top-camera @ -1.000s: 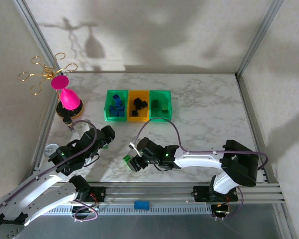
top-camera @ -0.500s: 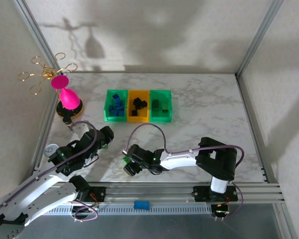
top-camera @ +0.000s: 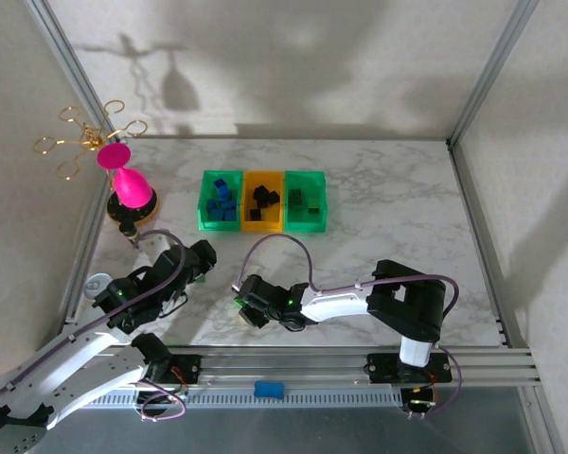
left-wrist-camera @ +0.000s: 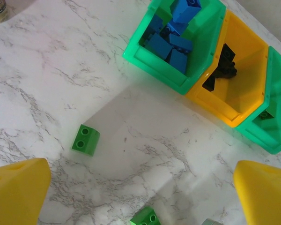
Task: Sort the legos into containers by color
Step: Pick up the lego from the bottom-center of the table, then place the lego in the container, then pick up the lego from the middle-left of the table.
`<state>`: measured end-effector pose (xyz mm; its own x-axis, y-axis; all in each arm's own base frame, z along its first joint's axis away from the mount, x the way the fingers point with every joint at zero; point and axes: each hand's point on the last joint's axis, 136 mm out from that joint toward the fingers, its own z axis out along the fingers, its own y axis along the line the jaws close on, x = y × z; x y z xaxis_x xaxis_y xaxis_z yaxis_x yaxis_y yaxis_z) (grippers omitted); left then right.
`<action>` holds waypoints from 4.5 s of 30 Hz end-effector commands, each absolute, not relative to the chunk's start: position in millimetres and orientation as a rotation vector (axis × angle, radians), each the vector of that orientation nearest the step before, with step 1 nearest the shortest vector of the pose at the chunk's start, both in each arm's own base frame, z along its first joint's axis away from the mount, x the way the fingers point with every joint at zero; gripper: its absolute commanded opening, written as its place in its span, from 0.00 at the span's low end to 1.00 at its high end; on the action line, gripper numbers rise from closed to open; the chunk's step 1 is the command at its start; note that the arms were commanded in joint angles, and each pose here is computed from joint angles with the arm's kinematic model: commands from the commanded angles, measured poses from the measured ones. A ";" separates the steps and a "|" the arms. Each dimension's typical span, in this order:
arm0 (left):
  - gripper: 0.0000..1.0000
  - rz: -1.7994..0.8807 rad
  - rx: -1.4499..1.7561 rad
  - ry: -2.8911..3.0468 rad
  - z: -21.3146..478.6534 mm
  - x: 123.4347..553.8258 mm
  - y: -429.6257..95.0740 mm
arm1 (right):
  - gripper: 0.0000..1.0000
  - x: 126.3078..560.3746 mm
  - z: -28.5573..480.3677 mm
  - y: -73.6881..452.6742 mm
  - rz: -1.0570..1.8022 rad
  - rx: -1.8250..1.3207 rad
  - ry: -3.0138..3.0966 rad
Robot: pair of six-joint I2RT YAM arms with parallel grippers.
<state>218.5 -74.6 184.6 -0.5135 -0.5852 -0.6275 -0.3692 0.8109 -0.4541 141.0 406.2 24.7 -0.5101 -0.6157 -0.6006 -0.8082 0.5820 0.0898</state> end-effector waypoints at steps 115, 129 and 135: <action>1.00 -0.277 -0.706 2.001 252.1 226.1 -43.9 | 0.71 211.4 42.7 561.8 0.857 -1.384 1.680; 1.00 -0.275 -0.706 1.978 252.0 224.5 -39.9 | 0.46 220.5 32.2 560.7 0.819 -1.386 1.702; 1.00 -0.280 -0.704 1.981 251.1 224.9 -41.1 | 0.36 220.7 37.2 559.5 0.814 -1.385 1.702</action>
